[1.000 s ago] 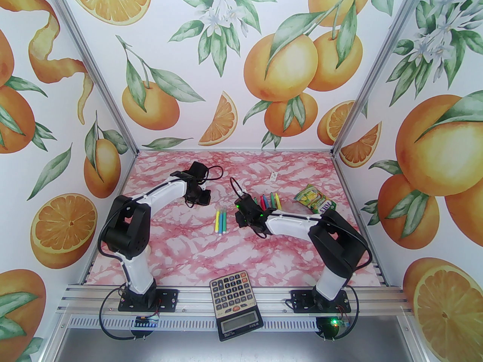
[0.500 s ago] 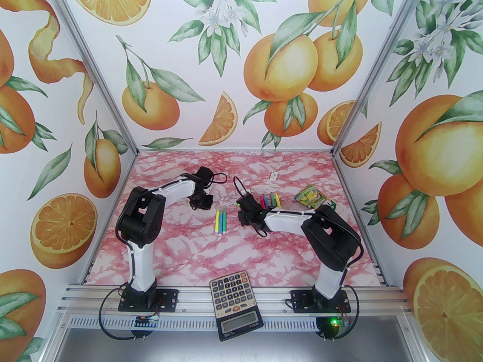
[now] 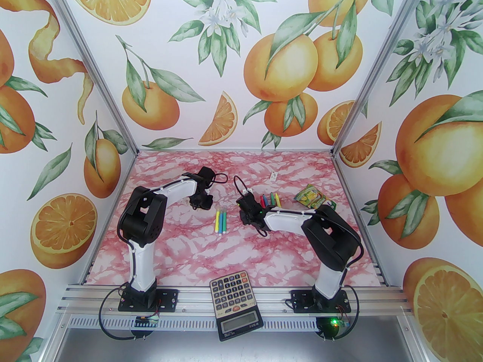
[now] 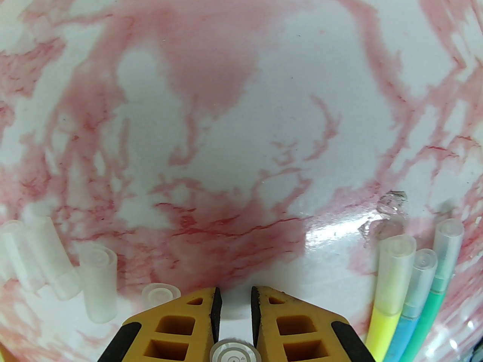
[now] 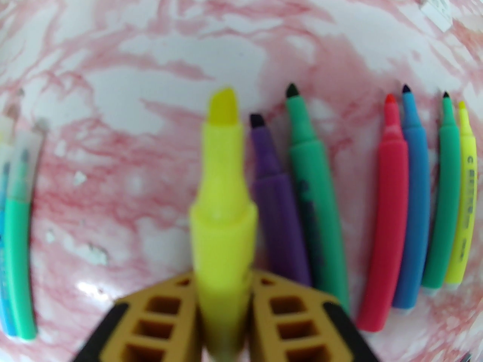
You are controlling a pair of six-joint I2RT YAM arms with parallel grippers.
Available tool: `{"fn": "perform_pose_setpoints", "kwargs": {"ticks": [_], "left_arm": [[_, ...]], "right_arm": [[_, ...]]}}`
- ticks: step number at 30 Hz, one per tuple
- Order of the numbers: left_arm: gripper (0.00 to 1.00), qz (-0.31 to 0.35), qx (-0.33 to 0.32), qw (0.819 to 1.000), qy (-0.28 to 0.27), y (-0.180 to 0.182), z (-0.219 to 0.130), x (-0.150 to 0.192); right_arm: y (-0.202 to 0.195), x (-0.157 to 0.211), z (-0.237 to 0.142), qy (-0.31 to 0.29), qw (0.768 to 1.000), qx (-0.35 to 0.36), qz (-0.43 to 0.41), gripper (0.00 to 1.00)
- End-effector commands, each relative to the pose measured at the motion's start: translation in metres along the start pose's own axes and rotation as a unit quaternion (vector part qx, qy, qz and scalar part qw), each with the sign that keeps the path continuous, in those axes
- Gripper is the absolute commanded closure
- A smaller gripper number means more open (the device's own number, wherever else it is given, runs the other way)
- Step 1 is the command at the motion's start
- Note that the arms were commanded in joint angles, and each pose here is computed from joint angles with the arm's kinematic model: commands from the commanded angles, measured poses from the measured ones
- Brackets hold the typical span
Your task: Open the pen caps
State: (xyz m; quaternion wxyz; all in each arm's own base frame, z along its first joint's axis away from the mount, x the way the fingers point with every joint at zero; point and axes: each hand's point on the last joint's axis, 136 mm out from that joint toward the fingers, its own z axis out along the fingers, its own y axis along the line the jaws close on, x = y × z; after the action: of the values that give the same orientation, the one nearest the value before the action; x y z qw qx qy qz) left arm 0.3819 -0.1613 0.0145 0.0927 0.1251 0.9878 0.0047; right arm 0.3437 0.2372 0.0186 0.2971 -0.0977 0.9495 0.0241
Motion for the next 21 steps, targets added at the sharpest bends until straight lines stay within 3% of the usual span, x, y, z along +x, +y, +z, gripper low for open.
{"fn": "perform_pose_setpoints", "kwargs": {"ticks": [1, 14, 21], "left_arm": [[0.76, 0.005, -0.028, 1.000, 0.009, 0.011, 0.003, 0.000], [0.71, -0.001, -0.010, 1.000, -0.026, 0.007, -0.021, -0.011], [0.69, -0.006, 0.016, 0.998, -0.062, 0.001, -0.049, -0.022]], "right_arm": [[-0.007, -0.011, -0.005, -0.012, 1.000, 0.020, -0.001, 0.74], [-0.002, -0.028, -0.033, -0.041, 0.999, 0.019, -0.020, 0.64], [0.018, -0.036, -0.047, -0.052, 0.998, -0.020, -0.028, 0.61]]}}
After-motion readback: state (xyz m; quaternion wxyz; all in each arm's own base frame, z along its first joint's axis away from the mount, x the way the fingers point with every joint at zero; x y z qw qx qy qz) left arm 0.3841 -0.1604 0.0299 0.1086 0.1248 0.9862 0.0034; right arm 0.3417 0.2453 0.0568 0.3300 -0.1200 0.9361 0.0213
